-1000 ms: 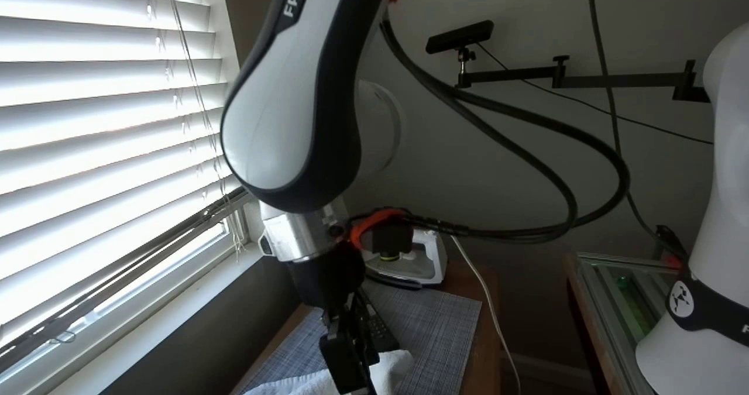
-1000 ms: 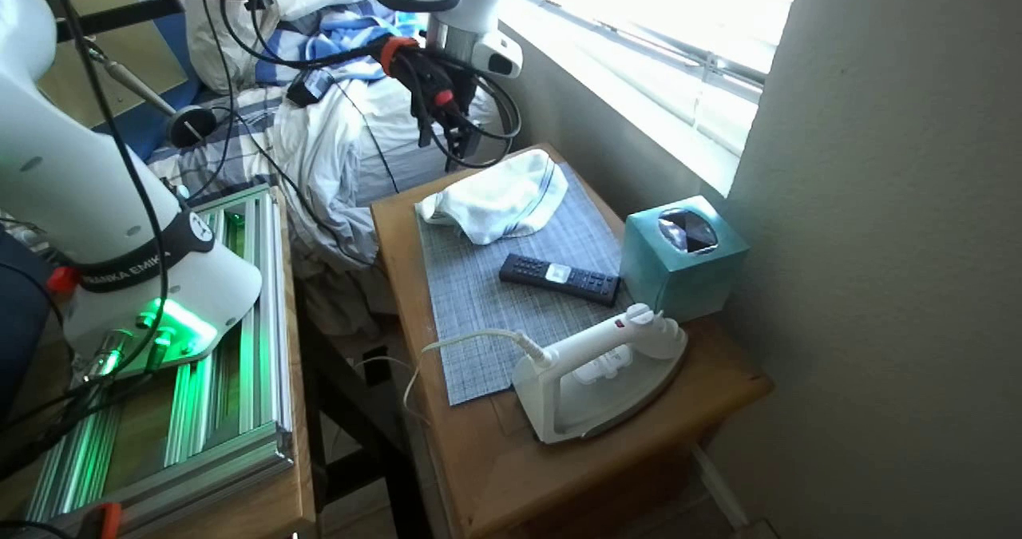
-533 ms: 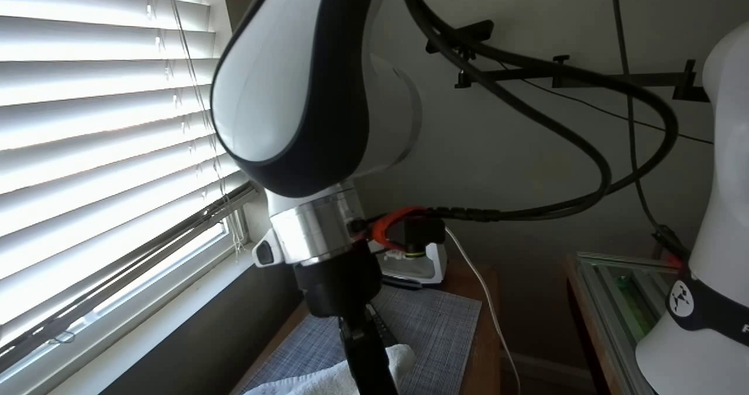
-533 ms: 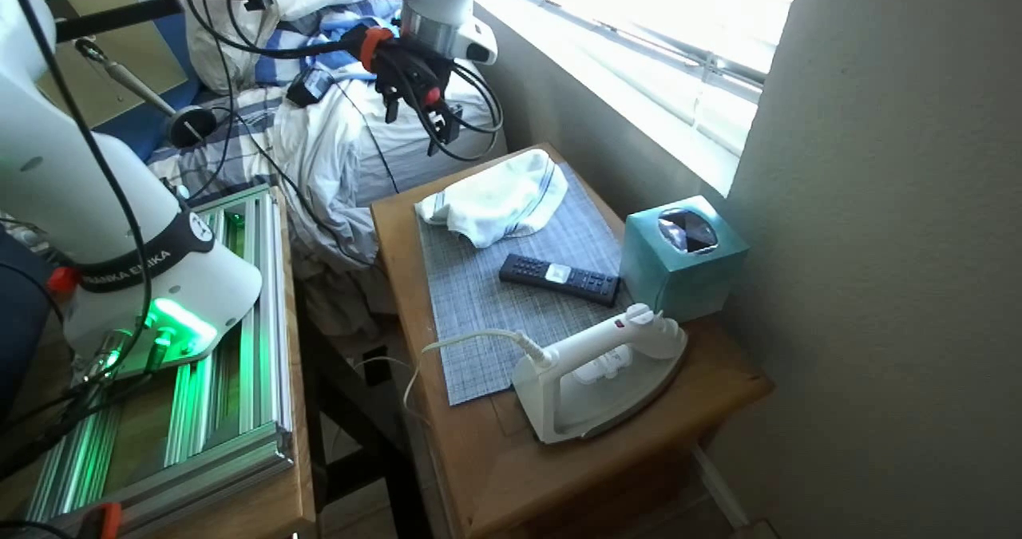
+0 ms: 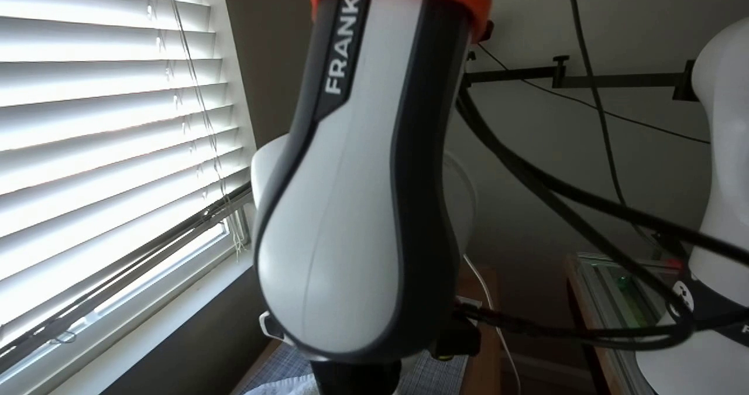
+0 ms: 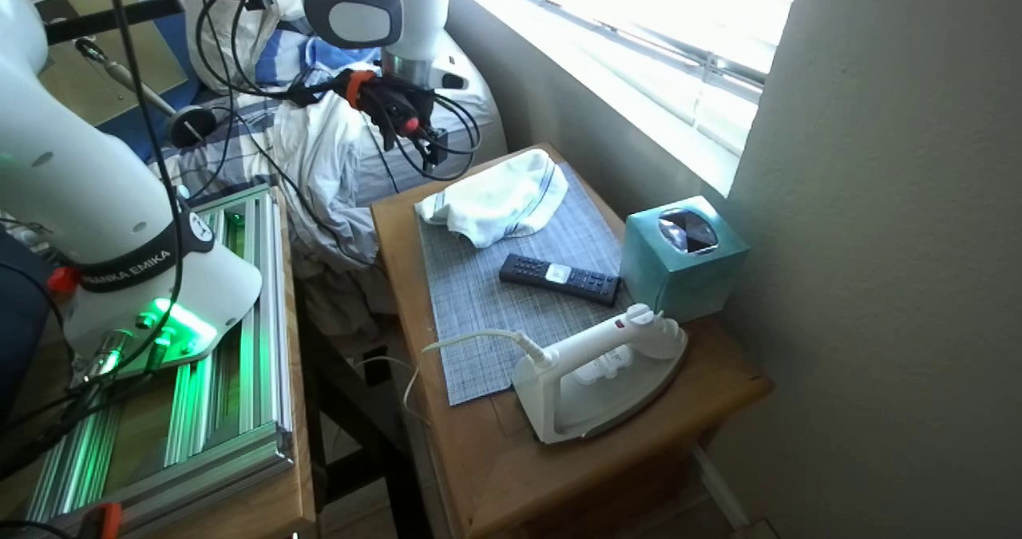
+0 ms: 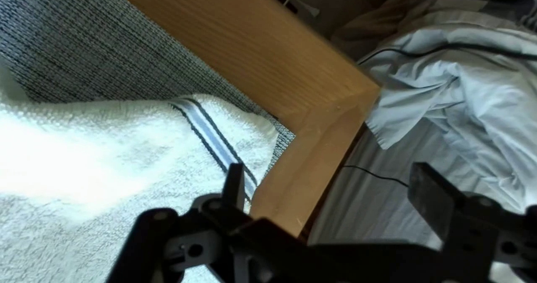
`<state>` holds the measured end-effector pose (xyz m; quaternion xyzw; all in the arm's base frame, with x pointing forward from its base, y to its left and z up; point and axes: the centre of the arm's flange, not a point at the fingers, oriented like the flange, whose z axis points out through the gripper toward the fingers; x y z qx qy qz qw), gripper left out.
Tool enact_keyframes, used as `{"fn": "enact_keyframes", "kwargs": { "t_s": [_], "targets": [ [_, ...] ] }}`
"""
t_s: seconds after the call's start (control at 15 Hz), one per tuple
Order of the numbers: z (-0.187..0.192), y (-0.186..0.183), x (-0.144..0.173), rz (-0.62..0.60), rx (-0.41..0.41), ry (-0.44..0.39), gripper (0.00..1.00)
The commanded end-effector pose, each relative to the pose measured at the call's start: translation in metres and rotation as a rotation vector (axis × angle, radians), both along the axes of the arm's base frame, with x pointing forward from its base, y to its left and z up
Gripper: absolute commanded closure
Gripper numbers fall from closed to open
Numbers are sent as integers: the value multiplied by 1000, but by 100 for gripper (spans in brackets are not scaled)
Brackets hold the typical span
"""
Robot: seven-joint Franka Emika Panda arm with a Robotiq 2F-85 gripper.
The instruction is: Fold the kitchen towel
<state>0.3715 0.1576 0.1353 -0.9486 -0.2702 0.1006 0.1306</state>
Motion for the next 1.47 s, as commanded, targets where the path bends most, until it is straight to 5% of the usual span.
{"fn": "enact_keyframes", "kwargs": {
  "t_s": [0.0,0.33,0.8,1.13,1.27,1.4],
  "targets": [
    [-3,1,-1,-12,-3,-4,0],
    [-25,13,8,-69,-43,-205,0],
    [-57,8,-6,-7,-143,-197,0],
    [-74,21,-14,32,-139,-195,0],
    [-80,26,-19,48,-151,-183,7],
    [-85,27,-22,50,-166,-176,31]
  ]
}}
